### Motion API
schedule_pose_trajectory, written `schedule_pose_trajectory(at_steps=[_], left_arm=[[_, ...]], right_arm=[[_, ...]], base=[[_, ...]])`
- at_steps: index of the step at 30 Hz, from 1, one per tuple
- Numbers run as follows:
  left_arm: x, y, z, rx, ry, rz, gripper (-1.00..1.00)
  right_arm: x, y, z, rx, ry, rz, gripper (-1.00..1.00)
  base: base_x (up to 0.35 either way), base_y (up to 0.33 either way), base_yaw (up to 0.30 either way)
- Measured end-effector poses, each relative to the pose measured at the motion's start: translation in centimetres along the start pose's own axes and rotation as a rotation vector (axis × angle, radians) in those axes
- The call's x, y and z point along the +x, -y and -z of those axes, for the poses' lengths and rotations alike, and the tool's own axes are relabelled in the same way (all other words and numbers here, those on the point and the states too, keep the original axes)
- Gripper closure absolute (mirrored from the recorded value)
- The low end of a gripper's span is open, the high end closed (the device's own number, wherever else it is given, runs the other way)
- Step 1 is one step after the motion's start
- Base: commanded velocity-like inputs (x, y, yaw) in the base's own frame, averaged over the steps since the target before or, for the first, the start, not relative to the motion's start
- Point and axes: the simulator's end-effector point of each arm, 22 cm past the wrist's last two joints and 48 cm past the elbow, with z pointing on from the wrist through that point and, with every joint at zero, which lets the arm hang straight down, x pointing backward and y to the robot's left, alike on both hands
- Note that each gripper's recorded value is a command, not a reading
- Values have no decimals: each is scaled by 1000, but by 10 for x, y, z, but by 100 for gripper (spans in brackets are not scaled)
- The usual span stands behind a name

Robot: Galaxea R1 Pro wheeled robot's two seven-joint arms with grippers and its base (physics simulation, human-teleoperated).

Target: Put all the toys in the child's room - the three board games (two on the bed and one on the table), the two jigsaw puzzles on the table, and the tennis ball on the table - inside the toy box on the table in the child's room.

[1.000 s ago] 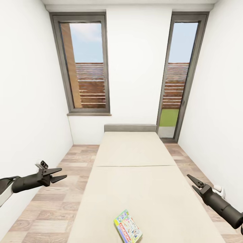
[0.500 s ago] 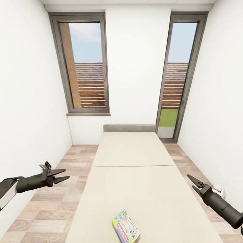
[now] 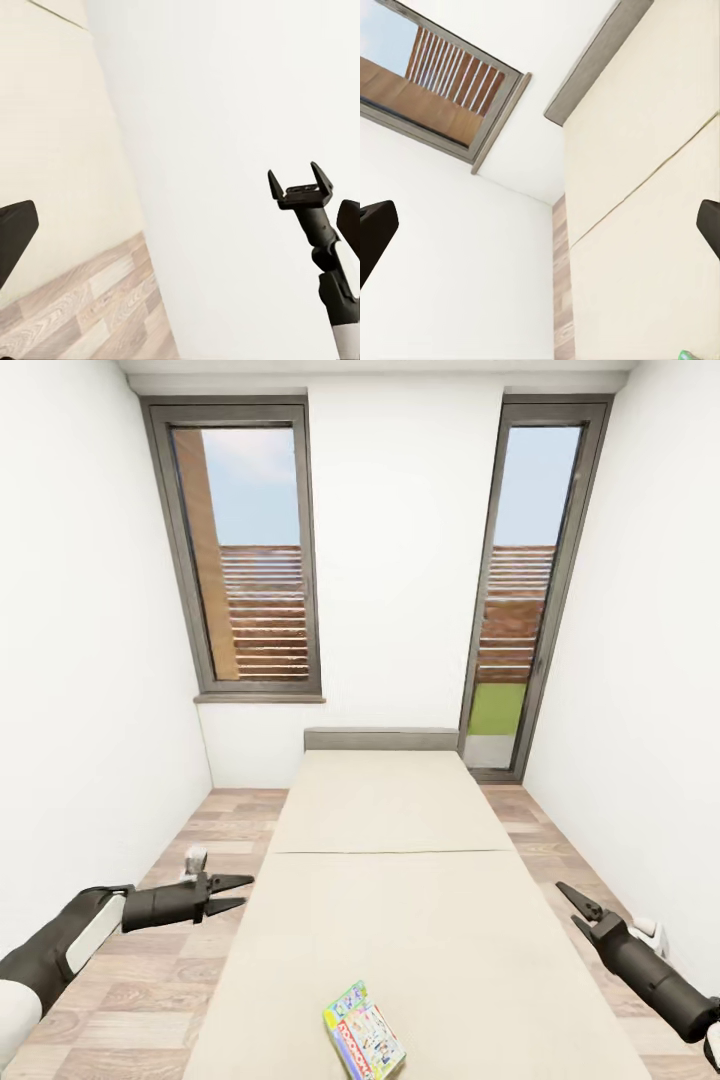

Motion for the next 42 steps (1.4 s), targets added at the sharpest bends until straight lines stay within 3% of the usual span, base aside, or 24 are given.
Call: schedule_pose_trajectory(at_steps=[3, 9, 19, 27, 31, 35, 38, 42], left_arm=[[5, -10, -15, -49, -8, 2, -100], [14, -43, -44, -221, -16, -6, -100], [24, -87, -82, -494, 1, -37, -100], [24, -110, -105, -711, 60, -75, -100], [27, -115, -117, -829, 84, -99, -100], [31, -113, -128, -886, 90, -125, -100], [40, -101, -151, -915, 81, -173, -100], [42, -93, -163, -966, 74, -248, -100]], right_arm=[[0, 2, -2, 2, 4, -2, -100], [-1, 4, -5, 15, 11, 5, -100], [22, 8, -25, 92, -55, 42, -100], [35, 4, -40, 143, -97, 80, -100], [54, -14, -53, 179, -149, 156, -100], [68, -16, -58, 268, -181, 239, -100], [78, -10, -58, 388, -200, 309, -100], [87, -20, -68, 463, -214, 382, -100]], base=[[0, -2, 0], [0, 0, 0], [0, 0, 0], [0, 0, 0], [0, 0, 0], [0, 0, 0], [0, 0, 0], [0, 0, 0]])
